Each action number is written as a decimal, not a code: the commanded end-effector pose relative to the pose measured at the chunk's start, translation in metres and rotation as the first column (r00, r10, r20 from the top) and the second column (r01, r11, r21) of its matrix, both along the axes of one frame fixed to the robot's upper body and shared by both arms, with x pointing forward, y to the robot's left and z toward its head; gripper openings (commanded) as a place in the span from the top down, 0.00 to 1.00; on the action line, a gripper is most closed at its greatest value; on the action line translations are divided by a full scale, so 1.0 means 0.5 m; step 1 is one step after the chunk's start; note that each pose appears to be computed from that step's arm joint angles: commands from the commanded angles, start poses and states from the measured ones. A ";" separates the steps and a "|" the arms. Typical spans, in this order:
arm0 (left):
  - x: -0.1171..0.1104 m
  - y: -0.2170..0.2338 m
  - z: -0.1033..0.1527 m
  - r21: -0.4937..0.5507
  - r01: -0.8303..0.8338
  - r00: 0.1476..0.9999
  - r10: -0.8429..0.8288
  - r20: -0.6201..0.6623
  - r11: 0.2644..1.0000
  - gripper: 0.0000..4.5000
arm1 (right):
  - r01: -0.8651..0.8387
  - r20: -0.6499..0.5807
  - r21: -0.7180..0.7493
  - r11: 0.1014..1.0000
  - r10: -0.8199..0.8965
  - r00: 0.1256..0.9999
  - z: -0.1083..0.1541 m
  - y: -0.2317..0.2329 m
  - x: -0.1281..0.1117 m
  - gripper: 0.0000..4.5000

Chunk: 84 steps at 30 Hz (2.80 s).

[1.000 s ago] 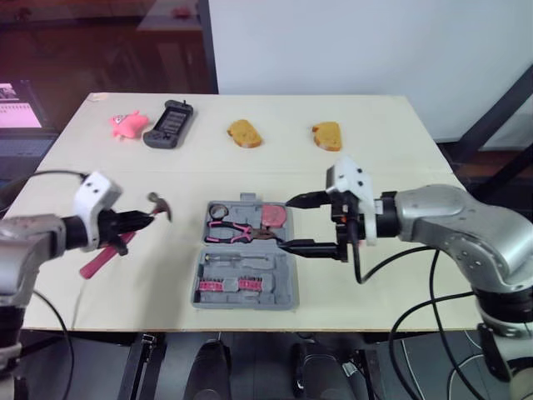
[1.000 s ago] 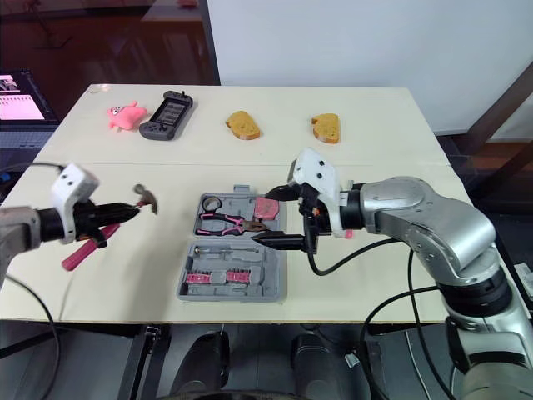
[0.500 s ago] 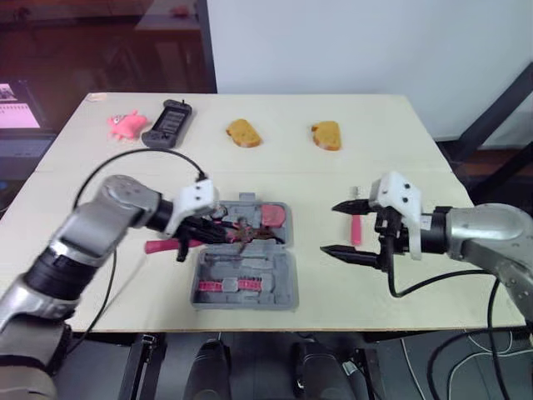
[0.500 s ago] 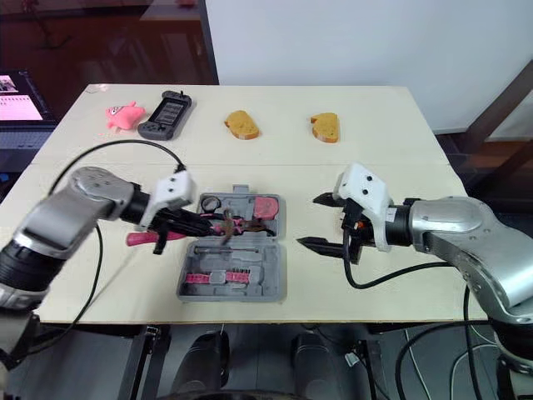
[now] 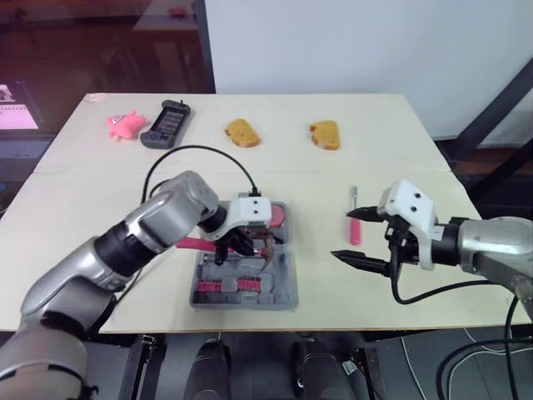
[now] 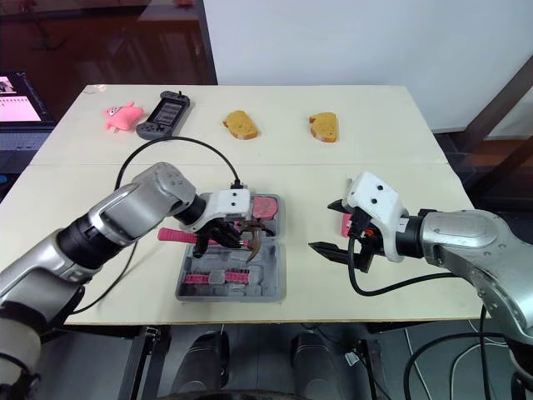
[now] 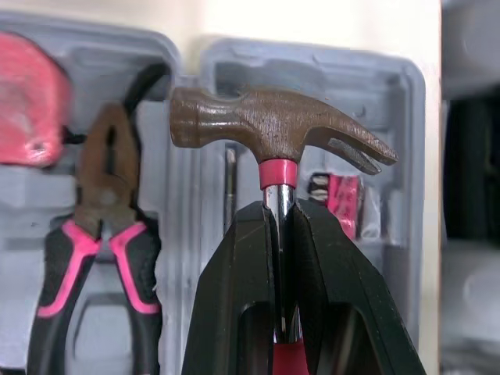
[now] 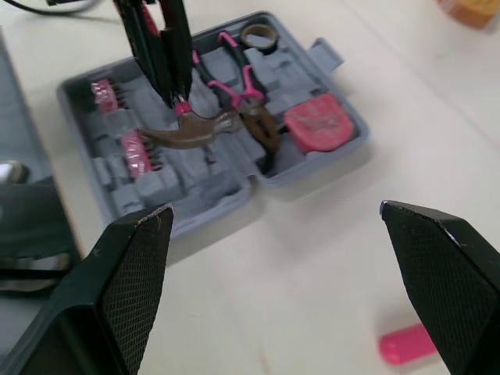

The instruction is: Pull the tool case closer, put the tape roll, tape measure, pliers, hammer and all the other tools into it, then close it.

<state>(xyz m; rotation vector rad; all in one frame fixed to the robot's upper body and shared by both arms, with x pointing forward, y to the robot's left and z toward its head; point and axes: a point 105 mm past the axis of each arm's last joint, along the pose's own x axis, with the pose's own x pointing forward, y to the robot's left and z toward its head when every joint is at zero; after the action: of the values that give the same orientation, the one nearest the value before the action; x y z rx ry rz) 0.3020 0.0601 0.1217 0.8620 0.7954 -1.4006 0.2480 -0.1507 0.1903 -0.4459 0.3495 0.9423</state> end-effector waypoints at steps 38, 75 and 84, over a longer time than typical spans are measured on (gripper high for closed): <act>0.003 -0.055 -0.079 0.015 -0.121 0.992 0.121 0.017 0.992 0.90 | -0.016 0.059 -0.017 1.000 0.017 0.998 0.025 0.018 0.001 0.00; -0.002 0.095 -0.076 -0.454 -0.008 0.993 0.060 0.100 0.891 0.99 | -0.101 0.029 -0.002 0.995 0.101 0.994 0.024 0.043 0.000 0.00; -0.025 0.098 -0.129 -0.433 -0.030 0.997 0.056 0.047 0.901 0.99 | -0.100 0.030 -0.001 0.995 0.100 0.994 0.025 0.043 0.003 0.00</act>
<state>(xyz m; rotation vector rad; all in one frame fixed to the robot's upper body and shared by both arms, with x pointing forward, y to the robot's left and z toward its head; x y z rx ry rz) 0.2940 0.1104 0.0646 0.5315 0.4149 -1.4179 0.2494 -0.1316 0.1952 -0.4600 0.3344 1.0267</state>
